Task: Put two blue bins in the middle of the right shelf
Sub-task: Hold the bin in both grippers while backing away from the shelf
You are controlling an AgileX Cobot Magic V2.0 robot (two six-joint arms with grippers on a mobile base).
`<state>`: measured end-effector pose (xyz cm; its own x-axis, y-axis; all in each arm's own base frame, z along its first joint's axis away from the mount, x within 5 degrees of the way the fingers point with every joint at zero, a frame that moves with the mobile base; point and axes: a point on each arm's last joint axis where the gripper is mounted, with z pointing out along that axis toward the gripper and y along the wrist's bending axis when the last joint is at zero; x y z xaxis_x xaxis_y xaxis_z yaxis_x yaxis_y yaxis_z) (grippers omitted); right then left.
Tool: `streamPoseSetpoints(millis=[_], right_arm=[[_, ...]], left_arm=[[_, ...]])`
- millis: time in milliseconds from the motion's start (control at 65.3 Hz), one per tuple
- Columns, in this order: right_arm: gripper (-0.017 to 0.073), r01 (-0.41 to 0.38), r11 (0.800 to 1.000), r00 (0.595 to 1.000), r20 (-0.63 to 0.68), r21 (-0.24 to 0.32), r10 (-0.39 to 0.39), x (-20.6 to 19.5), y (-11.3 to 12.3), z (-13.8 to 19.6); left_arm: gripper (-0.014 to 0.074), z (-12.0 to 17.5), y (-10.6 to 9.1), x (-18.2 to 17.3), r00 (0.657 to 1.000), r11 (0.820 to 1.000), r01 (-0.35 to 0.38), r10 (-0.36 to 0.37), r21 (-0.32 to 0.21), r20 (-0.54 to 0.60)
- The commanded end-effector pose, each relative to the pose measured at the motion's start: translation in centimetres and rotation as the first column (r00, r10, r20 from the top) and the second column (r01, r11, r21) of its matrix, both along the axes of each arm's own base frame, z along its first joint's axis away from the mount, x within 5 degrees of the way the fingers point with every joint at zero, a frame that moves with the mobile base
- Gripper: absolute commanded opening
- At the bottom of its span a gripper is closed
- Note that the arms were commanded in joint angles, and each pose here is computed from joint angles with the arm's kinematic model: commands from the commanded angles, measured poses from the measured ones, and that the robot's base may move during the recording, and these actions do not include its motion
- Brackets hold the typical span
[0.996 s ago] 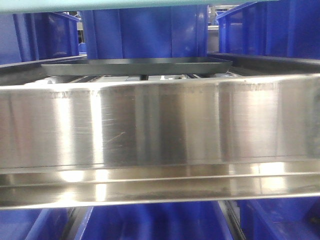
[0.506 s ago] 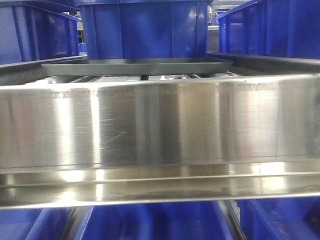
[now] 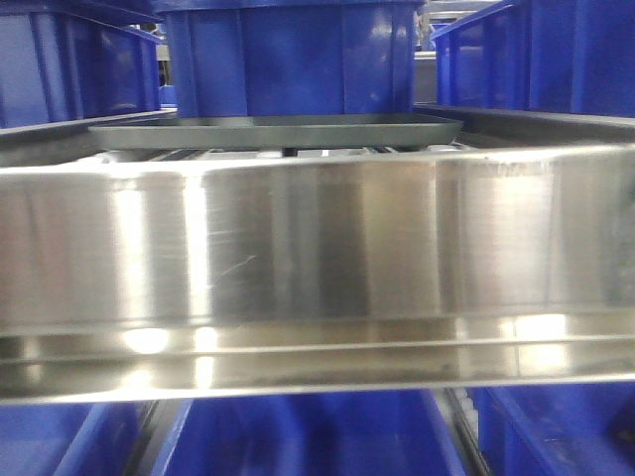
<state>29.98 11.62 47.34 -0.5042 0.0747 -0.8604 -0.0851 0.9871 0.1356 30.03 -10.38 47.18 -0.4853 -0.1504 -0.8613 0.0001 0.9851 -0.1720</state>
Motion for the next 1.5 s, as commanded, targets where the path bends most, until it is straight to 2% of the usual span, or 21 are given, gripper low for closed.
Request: streamPoseSetpoints(millis=[0,782,919,1088,1486], right_arm=[[-0.0165,-0.086,0.988,0.986,0.153,0.131,0.066,-0.02,1.42,1.79],[-0.0165,-0.089,0.987,0.985,0.16,0.133,0.067,-0.01,1.44,1.85],[-0.0165,-0.089,0.987,0.985,0.16,0.133,0.067,-0.01,1.44,1.85],[-0.0165,-0.089,0.987,0.985,0.16,0.133,0.067,-0.01,1.44,1.85],[-0.0165,-0.089,0.987,0.985,0.16,0.133,0.067,-0.01,1.44,1.85]], left_arm=[[-0.0111,2.5,-1.74,-1.37,0.984,0.978,0.139,-0.118,-0.153,0.137],[-0.0111,2.51,-1.74,-1.37,0.983,0.978,0.14,-0.118,-0.153,0.139],[-0.0111,2.56,-1.49,-1.27,0.983,0.984,0.126,-0.107,-0.124,0.148],[-0.0111,2.58,-1.42,-1.24,0.983,0.986,0.122,-0.104,-0.114,0.152],[-0.0111,2.58,-1.41,-1.24,0.983,0.986,0.121,-0.104,-0.112,0.152]])
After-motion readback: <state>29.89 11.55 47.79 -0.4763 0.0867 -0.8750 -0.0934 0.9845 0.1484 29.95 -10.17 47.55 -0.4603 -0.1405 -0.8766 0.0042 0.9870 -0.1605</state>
